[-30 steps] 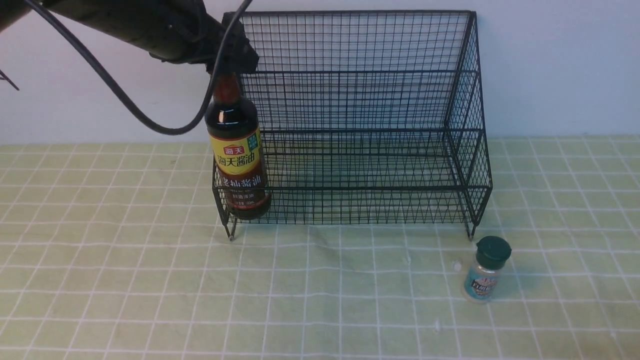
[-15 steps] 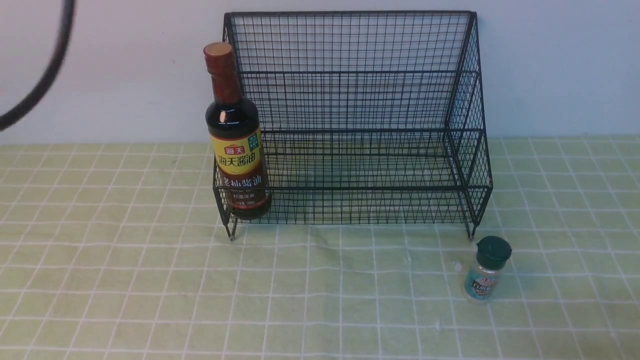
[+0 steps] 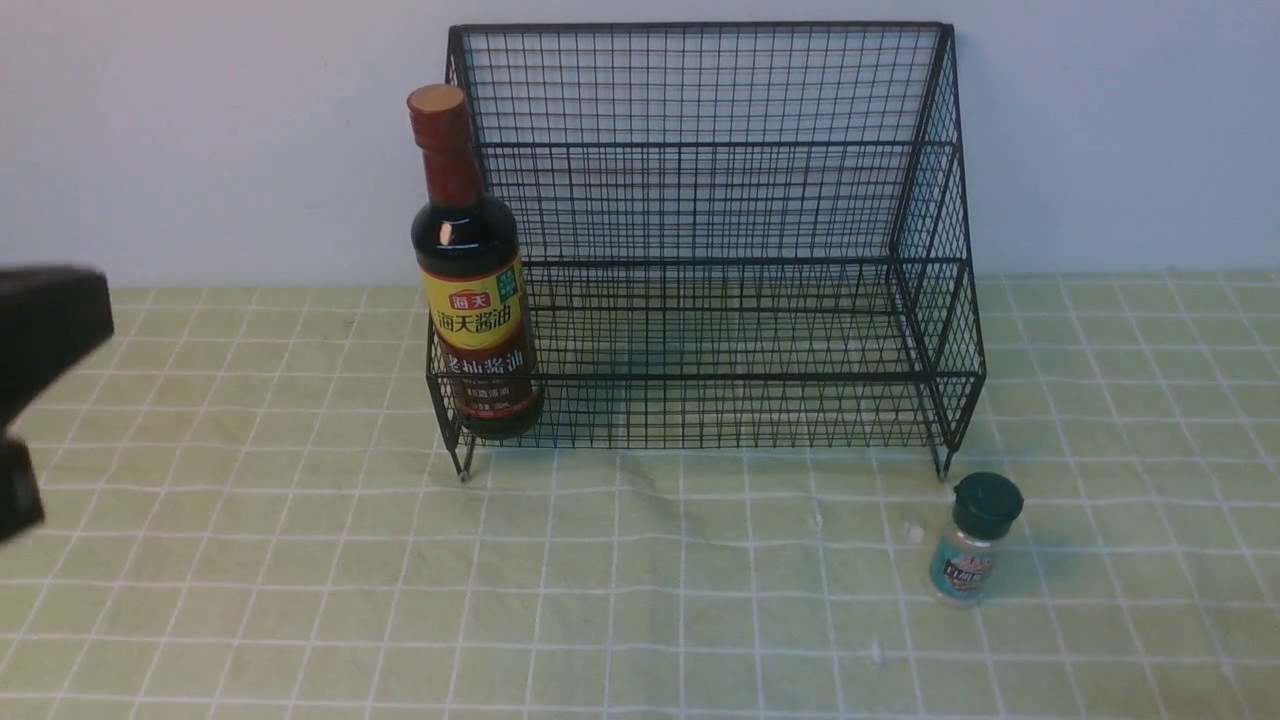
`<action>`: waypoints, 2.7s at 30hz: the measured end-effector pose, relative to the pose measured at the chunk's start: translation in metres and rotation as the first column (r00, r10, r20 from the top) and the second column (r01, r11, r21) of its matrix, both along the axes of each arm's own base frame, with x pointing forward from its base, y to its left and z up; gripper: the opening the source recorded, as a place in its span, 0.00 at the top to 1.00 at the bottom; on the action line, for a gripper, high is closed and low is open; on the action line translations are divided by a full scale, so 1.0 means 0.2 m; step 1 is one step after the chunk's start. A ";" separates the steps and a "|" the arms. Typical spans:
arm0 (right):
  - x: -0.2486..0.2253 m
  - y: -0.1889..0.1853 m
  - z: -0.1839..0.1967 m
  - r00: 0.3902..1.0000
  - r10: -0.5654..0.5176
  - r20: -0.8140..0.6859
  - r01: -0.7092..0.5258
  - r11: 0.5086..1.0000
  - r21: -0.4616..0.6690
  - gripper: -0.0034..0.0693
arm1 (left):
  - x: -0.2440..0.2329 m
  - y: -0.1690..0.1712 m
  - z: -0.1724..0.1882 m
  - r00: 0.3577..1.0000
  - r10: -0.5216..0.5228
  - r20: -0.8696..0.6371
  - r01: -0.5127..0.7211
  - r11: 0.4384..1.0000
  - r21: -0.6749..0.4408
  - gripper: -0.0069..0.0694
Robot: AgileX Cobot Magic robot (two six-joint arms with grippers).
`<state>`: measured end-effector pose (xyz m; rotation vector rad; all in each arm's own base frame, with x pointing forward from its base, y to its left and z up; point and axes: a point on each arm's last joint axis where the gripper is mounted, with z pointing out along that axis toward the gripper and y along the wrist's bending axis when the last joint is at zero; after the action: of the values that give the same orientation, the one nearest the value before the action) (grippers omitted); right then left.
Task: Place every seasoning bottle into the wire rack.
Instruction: Use the right arm to grab the condiment bottle closest to it
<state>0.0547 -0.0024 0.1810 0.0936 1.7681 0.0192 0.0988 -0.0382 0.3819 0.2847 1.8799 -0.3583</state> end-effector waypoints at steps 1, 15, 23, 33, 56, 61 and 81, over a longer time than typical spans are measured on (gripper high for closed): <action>0.00 0.00 0.00 1.000 0.000 0.000 0.000 1.000 0.000 0.97 | -0.02 0.00 -0.05 1.000 -0.001 -0.011 0.001 1.000 0.001 0.92; 0.00 0.00 0.00 1.000 0.000 0.000 0.000 1.000 0.000 0.97 | -0.06 0.03 -0.24 1.000 0.013 -0.001 -0.012 0.991 0.132 0.92; 0.00 0.00 0.00 1.000 0.000 0.000 0.000 1.000 0.000 0.97 | -0.15 0.13 -0.57 0.975 0.196 0.109 -0.208 0.971 0.116 0.92; 0.00 0.00 0.00 1.000 0.000 0.000 0.000 1.000 0.000 0.97 | -0.23 0.16 -1.04 0.959 0.272 0.080 -0.281 0.951 0.131 0.92; 0.00 0.00 0.00 1.000 0.000 0.000 0.000 1.000 0.000 0.97 | -0.23 0.16 -1.05 0.960 0.270 0.069 -0.277 0.951 0.138 0.92; 0.00 0.00 0.00 1.000 0.000 0.000 0.000 1.000 0.000 0.97 | -0.23 0.16 -1.05 0.961 0.269 0.069 -0.277 0.951 0.139 0.92; 0.01 0.00 0.14 0.947 -0.091 0.310 -0.045 0.913 0.405 0.97 | -0.23 0.16 -1.05 0.961 0.269 0.069 -0.276 0.951 0.139 0.92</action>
<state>0.0560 -0.0030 0.2085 0.3941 1.4103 0.3700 0.0523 -0.0057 0.1710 0.1275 1.8703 -0.0233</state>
